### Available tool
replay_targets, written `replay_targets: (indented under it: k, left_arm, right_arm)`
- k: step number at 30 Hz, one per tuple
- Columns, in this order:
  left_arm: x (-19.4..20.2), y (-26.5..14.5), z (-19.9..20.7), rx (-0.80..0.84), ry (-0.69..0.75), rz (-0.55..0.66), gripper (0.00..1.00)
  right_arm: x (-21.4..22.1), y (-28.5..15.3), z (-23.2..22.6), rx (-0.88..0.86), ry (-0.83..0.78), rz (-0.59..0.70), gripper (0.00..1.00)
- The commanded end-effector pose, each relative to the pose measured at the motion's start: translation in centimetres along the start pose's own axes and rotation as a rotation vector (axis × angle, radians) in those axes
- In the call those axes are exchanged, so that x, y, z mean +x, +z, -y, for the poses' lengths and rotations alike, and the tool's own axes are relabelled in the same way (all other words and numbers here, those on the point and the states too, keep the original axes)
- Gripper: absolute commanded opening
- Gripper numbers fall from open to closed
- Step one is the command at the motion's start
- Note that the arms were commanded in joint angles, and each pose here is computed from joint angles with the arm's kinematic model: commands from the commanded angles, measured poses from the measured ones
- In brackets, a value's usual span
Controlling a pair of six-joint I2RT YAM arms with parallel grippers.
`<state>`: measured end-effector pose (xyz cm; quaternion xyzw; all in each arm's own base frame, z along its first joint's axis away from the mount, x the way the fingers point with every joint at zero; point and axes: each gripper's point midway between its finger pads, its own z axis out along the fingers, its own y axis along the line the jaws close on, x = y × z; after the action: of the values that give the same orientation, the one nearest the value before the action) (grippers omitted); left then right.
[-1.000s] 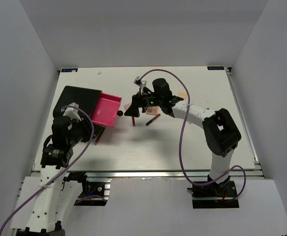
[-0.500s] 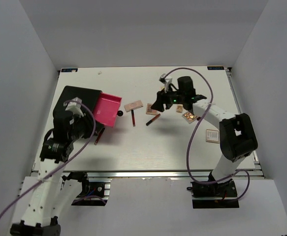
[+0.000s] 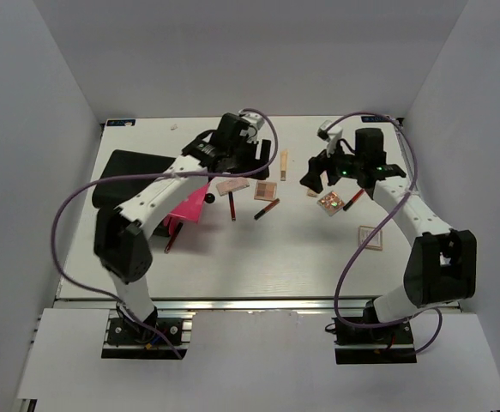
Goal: Organize the makeup
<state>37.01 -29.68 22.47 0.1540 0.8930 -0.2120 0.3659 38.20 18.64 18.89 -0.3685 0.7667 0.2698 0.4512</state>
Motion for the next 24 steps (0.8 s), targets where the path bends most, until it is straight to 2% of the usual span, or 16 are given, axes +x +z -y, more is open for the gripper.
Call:
replay_targets:
  k: [1,3,5,8,9,11,13,14,15,16,17,18,20,22,24]
  left_arm:
    - [-2.6,1.0,-0.6,-0.03,0.141,0.026,0.86]
    - [-1.9,3.8,-1.1,-0.044,0.159,-0.026,0.86]
    - [-3.2,4.8,-1.5,-0.074,0.172,-0.004,0.86]
    - [-2.8,7.1,-3.0,-0.137,0.207,-0.02,0.86]
    - [-2.5,8.2,-3.4,-0.141,0.21,-0.028,0.85]
    - [-2.6,9.1,-3.7,-0.115,0.169,-0.016,0.83]
    - [-2.6,9.4,-3.8,-0.092,0.133,-0.006,0.82]
    - [-3.1,9.3,-3.1,-0.064,0.107,0.019,0.82]
    - [-3.2,9.1,-2.5,-0.035,0.09,0.029,0.82]
    - [-3.7,8.3,-2.1,-0.02,0.074,0.049,0.83]
    - [-3.5,8.2,-1.8,-0.007,0.043,0.059,0.83]
    - [-3.6,7.7,-1.3,0.015,0.028,0.069,0.83]
    - [-4.5,5.7,-0.5,0.045,-0.007,0.125,0.84]
    - [-5.4,4.0,-0.2,0.049,-0.021,0.17,0.84]
    - [-7.0,1.4,0.3,0.054,-0.031,0.235,0.85]
  right_arm:
    - [1.0,-2.5,2.1,0.095,-0.037,-0.026,0.89]
    - [1.7,-2.8,4.1,0.212,0.026,-0.051,0.89]
    - [2.2,-3.4,6.2,0.32,0.082,-0.089,0.89]
    - [3.2,-3.1,7.6,0.41,0.226,-0.103,0.89]
    - [3.9,-2.8,8.5,0.475,0.326,-0.104,0.89]
    - [5.4,-1.8,9.9,0.542,0.444,-0.121,0.88]
    - [5.1,-1.3,11.8,0.644,0.54,-0.121,0.87]
    - [7.6,0.0,12.3,0.68,0.588,-0.21,0.88]
    - [5.9,0.1,13.9,0.733,0.595,-0.19,0.88]
    - [6.4,0.8,14.3,0.738,0.632,-0.215,0.88]
    - [8.7,2.0,14.5,0.737,0.671,-0.293,0.88]
    - [7.4,2.8,15.1,0.72,0.671,-0.265,0.88]
    - [8.2,4.5,15.3,0.705,0.672,-0.277,0.86]
    - [7.2,6.1,15.2,0.691,0.633,-0.262,0.86]
    - [8.3,7.0,15.1,0.693,0.628,-0.3,0.85]
